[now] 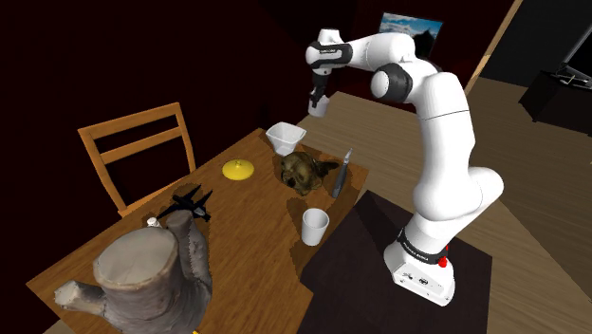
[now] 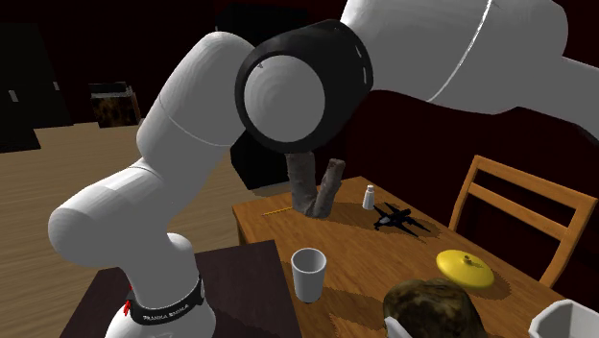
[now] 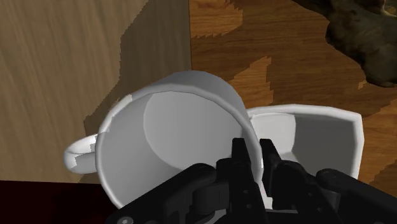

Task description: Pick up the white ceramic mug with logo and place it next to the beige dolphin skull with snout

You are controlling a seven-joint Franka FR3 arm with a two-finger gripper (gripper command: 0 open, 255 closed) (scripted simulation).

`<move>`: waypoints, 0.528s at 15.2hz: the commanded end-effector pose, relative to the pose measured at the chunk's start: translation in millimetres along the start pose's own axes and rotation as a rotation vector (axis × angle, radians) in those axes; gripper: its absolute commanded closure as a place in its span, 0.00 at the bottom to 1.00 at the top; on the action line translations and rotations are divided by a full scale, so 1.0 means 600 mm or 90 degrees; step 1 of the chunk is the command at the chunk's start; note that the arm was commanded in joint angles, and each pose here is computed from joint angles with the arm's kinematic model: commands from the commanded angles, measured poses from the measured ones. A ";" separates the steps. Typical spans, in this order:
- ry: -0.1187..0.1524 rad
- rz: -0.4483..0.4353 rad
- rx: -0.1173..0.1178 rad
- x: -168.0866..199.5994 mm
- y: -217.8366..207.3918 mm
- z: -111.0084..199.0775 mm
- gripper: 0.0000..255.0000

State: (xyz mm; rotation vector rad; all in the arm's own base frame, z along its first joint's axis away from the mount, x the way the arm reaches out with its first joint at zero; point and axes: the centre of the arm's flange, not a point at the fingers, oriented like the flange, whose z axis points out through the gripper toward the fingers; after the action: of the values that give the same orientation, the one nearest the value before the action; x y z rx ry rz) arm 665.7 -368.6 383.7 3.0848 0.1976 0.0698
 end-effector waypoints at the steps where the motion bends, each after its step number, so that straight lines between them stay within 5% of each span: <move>1: 0.000 0.000 0.000 0.001 0.021 0.003 1.00; 8: 0.000 0.000 0.000 -0.002 0.018 0.065 1.00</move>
State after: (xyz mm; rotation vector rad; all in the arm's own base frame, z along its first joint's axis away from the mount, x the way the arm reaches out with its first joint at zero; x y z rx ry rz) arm 668.2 -380.9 350.8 3.0851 0.1985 0.0697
